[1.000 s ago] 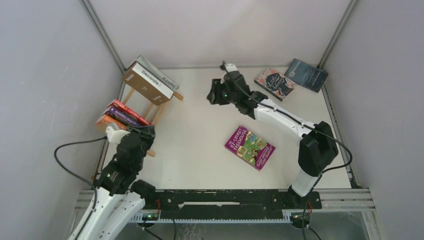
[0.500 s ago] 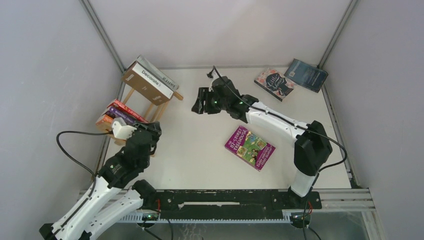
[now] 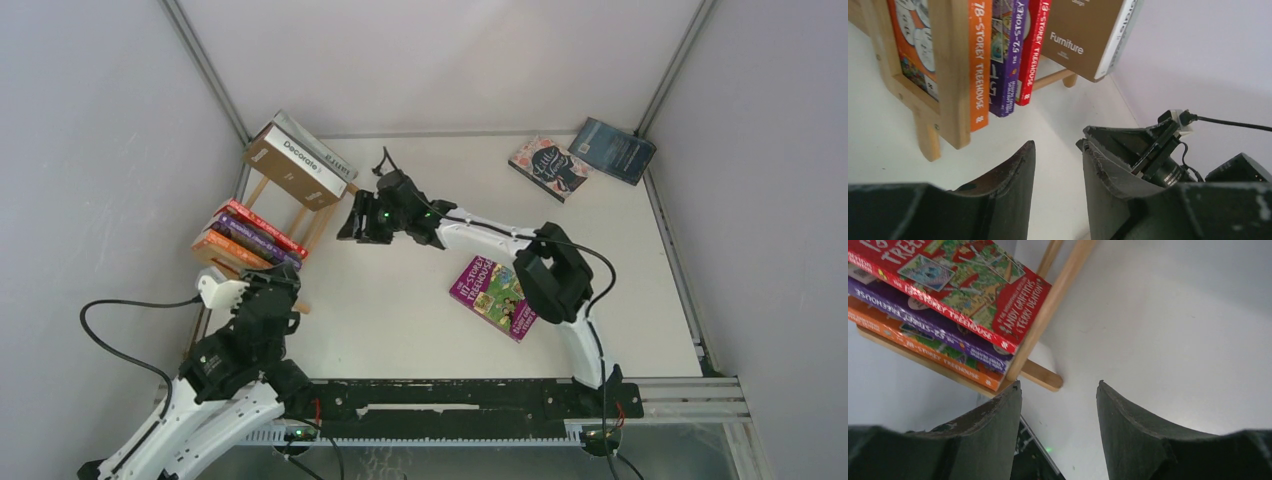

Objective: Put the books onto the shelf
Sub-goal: Move the shelf to the center of the board.

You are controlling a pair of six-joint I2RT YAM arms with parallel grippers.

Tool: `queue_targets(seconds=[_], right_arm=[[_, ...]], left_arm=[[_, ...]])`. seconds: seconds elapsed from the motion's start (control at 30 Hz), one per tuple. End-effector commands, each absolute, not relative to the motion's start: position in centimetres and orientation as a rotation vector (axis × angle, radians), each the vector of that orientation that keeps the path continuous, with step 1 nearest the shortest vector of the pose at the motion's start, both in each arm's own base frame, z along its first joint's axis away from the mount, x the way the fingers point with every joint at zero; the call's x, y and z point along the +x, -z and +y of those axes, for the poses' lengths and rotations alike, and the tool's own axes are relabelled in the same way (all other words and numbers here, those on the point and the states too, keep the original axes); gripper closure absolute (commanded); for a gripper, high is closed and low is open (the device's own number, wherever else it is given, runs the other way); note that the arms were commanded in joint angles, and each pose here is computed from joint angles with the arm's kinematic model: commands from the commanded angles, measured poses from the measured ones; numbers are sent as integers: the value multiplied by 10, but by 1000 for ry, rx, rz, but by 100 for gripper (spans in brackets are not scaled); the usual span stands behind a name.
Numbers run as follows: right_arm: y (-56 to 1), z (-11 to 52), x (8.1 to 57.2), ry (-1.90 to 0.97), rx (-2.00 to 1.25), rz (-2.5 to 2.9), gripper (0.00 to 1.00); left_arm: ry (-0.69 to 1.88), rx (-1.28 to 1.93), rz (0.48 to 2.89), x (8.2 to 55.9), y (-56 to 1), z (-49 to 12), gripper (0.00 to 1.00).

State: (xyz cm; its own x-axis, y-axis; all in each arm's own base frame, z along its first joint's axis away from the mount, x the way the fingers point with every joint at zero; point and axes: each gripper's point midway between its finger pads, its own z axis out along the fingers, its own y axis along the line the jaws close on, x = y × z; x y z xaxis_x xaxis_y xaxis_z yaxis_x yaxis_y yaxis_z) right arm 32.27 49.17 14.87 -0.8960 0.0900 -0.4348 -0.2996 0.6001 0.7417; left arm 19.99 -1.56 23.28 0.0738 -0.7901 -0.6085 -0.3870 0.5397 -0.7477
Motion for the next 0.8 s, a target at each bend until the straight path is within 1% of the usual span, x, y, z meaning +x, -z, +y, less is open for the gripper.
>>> queue_targets(seconds=[0.0,0.13,0.2,0.33,0.57,0.77], right_arm=[[-183,532,337,-1418,-114,2289,36],[-180,556,350,-1478,-89,2282,36],[-167,567,357,-1477,-75,2301,36],[-161,583,368,-1479,-51,2301,36],[-145,586,383,-1398,15,2331,37],[-139,588,390,-1391,46,2327,37]], left_arm=[[295,-1029,1505,196,-225,2,56],[242,-1003,1503,191,-217,12,56],[235,-1006,1491,187,-214,18,56],[229,-1004,1479,181,-210,26,56],[215,-988,1479,176,-215,32,56],[215,-987,1468,175,-217,34,57]])
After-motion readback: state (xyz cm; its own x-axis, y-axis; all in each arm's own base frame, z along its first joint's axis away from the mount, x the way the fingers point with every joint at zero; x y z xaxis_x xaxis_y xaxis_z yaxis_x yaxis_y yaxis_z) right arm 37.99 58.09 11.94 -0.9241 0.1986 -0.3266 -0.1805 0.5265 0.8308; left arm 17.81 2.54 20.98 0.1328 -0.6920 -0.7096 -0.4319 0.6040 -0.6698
